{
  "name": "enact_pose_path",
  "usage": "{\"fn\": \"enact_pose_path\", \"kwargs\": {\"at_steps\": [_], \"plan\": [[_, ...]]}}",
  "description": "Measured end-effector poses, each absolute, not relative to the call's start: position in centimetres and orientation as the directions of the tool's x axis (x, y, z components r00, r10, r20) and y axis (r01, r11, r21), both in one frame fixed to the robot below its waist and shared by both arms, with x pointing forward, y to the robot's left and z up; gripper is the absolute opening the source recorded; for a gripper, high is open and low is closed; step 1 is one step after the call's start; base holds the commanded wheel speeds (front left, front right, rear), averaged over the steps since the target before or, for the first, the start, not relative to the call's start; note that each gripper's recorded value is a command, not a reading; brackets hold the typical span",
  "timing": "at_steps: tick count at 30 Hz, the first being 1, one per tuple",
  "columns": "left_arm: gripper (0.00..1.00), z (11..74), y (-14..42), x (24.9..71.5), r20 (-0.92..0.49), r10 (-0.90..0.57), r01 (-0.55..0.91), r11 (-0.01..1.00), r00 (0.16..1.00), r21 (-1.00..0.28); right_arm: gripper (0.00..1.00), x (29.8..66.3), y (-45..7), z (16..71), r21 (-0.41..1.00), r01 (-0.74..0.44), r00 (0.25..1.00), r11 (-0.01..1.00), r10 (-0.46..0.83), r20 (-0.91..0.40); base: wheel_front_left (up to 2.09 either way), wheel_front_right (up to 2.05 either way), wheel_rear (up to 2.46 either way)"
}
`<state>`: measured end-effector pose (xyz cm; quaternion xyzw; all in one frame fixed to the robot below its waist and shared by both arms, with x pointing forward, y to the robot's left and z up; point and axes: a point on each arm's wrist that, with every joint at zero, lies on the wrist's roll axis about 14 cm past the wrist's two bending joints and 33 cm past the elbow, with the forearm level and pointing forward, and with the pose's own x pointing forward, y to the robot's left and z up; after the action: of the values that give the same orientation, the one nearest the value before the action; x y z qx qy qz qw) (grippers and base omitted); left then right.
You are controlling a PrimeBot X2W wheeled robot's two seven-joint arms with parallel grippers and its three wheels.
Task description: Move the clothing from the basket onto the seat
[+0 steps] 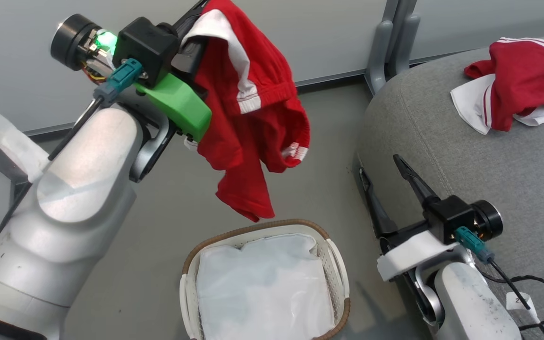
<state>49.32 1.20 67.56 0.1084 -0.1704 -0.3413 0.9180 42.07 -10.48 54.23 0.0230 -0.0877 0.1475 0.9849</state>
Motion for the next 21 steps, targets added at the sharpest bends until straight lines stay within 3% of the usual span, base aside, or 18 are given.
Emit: {"fn": "enact_pose_path", "kwargs": {"at_steps": [13, 21], "plan": [[0.0, 69.7, -2.6, 47.6, 0.27, -0.719, 0.641, 0.694, 0.641, 0.329, 1.0, 44.9, -4.0, 60.1, -0.117, -0.462, 0.828, 0.879, 0.475, 0.299, 0.0, 0.0, 0.0], [0.0, 70.3, -3.3, 47.0, 0.268, -0.73, 0.647, 0.682, 0.628, 0.342, 1.0, 46.6, -1.7, 61.9, -0.19, -0.499, 0.786, 0.845, 0.534, 0.311, 0.0, 0.0, 0.0]]}}
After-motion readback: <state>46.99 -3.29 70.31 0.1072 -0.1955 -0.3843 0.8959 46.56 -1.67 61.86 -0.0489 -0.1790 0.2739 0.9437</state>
